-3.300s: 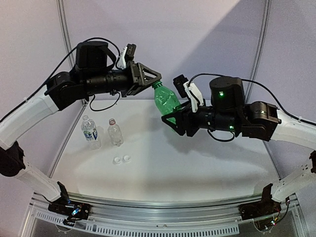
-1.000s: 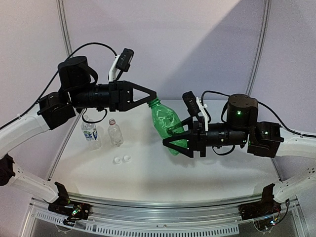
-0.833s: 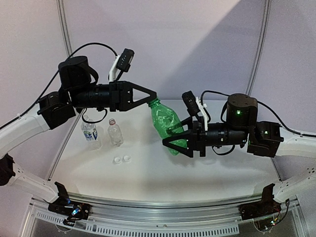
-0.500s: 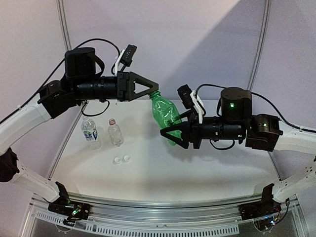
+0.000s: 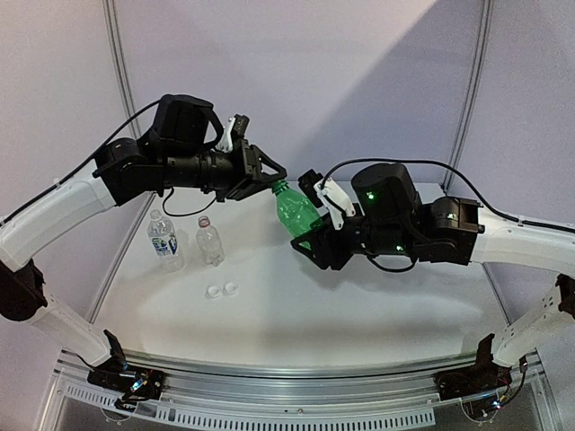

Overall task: Unscrew the bottle caps
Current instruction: Unscrew the bottle cap from the plastic bottle.

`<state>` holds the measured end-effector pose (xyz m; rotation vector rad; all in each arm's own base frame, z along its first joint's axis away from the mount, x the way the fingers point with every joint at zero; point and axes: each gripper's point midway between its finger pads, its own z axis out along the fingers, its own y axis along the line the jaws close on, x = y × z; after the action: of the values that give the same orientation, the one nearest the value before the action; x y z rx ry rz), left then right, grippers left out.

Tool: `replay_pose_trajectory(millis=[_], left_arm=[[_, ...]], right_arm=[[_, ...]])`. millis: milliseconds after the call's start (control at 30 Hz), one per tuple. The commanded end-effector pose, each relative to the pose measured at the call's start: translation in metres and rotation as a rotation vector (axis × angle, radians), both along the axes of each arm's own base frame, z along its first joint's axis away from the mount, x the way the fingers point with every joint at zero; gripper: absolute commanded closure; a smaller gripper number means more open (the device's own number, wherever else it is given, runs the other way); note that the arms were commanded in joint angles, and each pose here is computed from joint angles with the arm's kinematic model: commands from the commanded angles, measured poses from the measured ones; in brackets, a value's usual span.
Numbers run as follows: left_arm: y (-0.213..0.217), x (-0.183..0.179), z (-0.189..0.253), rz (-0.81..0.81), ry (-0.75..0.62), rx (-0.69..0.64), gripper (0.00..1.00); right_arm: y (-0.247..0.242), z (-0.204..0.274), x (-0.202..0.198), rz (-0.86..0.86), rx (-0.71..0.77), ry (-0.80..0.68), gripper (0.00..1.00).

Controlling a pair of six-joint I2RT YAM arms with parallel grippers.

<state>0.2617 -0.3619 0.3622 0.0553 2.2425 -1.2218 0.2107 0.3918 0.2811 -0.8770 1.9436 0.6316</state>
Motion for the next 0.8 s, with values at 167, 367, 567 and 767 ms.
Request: replay_pose_trajectory(millis=[167, 367, 567, 767], left_arm=[[0.002, -0.02, 0.014, -0.052, -0.033, -0.009, 0.41], [0.021, -0.023, 0.034, -0.026, -0.117, -0.018, 0.11], [0.046, -0.034, 0.051, -0.033, -0.217, -0.028, 0.05], [0.063, -0.058, 0.064, -0.097, -0.33, -0.09, 0.05]], right_arm=[[-0.012, 0.008, 0.0, -0.031, 0.051, -0.021, 1.0], [-0.021, 0.013, -0.004, -0.037, 0.083, -0.018, 1.0], [-0.027, 0.023, -0.008, -0.033, 0.118, -0.019, 1.0], [-0.027, 0.037, -0.028, 0.06, 0.201, -0.002, 1.0]])
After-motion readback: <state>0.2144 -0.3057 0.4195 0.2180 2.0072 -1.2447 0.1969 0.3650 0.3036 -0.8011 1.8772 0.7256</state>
